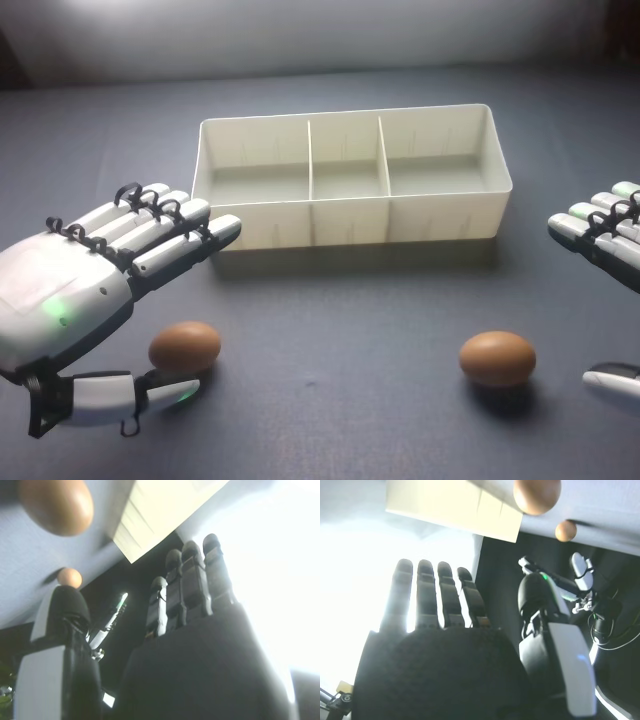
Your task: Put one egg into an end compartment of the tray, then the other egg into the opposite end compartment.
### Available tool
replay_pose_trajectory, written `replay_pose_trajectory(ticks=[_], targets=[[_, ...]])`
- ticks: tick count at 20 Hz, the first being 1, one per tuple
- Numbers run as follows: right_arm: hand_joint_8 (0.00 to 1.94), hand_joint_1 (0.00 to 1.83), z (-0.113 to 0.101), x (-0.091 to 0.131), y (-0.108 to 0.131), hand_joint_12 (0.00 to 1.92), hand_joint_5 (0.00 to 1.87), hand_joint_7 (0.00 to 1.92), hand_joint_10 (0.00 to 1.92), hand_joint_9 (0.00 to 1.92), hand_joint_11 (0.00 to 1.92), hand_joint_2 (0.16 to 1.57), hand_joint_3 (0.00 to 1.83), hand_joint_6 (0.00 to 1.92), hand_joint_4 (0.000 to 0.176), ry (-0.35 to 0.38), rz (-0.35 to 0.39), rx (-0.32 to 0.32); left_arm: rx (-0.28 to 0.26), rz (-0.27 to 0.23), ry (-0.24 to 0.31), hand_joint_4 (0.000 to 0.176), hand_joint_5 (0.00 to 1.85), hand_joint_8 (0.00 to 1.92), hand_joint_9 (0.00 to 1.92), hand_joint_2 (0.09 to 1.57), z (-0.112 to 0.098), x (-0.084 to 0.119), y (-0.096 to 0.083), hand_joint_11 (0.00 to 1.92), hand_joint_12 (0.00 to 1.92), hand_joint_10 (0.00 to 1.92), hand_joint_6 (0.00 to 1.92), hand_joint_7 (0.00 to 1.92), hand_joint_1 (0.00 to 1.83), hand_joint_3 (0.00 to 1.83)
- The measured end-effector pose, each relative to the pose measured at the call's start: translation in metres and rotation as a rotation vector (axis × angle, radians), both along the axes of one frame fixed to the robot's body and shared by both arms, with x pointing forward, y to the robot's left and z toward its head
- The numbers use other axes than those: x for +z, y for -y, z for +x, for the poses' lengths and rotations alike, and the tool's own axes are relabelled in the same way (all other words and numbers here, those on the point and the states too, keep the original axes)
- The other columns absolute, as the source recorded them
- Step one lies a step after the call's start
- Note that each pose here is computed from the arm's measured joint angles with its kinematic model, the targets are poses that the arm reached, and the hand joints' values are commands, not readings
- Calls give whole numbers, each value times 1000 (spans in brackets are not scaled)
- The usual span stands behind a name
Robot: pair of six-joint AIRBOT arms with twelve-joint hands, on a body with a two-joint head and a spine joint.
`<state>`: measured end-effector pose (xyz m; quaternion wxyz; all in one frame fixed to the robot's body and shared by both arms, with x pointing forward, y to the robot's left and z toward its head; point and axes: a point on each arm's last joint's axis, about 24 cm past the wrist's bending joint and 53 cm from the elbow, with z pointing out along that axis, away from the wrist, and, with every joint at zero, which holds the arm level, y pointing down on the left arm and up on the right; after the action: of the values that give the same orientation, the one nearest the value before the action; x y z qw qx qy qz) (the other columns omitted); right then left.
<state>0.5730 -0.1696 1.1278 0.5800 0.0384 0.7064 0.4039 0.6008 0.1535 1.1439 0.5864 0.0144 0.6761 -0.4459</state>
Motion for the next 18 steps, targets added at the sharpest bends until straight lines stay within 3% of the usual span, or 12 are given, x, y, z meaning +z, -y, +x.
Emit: replay_pose_trajectory(ticks=[4, 6, 7, 10, 11, 12, 13, 15, 18], targets=[[0, 404, -1, -2, 1, 0, 0, 0, 0, 0, 0, 1152, 35, 0, 0, -3, -3, -1, 2, 5, -8, 121, 0, 0, 0, 1062, 1, -3, -1, 0, 0, 0, 0, 0, 670, 37], [0, 403, 0, -1, 1, 0, 0, 0, 0, 0, 0, 1159, 35, 0, 0, -3, -2, 0, 3, 15, -22, 93, 0, 0, 0, 1068, 2, -8, 0, 0, 0, 0, 0, 0, 696, 35], [0, 395, 0, -2, 2, 0, 0, 0, 0, 0, 0, 1164, 35, 0, 0, -5, 1, -3, 1, 31, -34, 90, 0, 0, 0, 1071, 3, -13, 0, 0, 0, 0, 0, 0, 722, 34], [0, 393, 0, -1, 2, 0, 0, 0, 0, 0, 0, 1173, 33, 0, 0, -10, 9, -2, 8, 65, -78, 106, 0, 0, 1, 1075, 10, -30, 0, 0, 0, 0, 0, 0, 725, 29], [0, 389, 0, -1, 2, 0, 0, 0, 0, 0, 0, 1177, 32, 0, 0, -9, 10, -2, 12, 70, -97, 91, 12, 7, 41, 1076, 13, -36, 2, 16, 8, 17, 5, 18, 721, 26], [0, 389, 0, -1, 2, 0, 0, 0, 0, 0, 0, 1177, 32, 0, 0, -9, 10, -2, 13, 73, -100, 91, 12, 7, 41, 1076, 14, -38, 2, 16, 8, 17, 5, 18, 721, 26], [0, 414, 0, -1, 2, 0, 0, 0, 0, 0, 0, 1172, 27, 0, 0, -10, 12, -2, 11, 76, -108, 90, 27, 1, 65, 1093, 14, -41, 4, 2, 342, 20, 9, 34, 706, 15], [0, 392, 1, -1, 3, 0, 0, 0, 0, 0, 0, 1180, 28, 0, 0, -11, 16, -3, 6, 80, -117, 97, 29, 3, 74, 1110, 17, -45, 8, 0, 702, 21, 6, 39, 693, 6], [0, 380, 1, 1, 5, 0, 0, 0, 0, 0, 0, 1184, 24, 0, 0, -7, 25, -9, 11, 93, -146, 63, 35, 11, 102, 1122, 22, -56, 11, 0, 1059, 39, 11, 83, 692, 1]])
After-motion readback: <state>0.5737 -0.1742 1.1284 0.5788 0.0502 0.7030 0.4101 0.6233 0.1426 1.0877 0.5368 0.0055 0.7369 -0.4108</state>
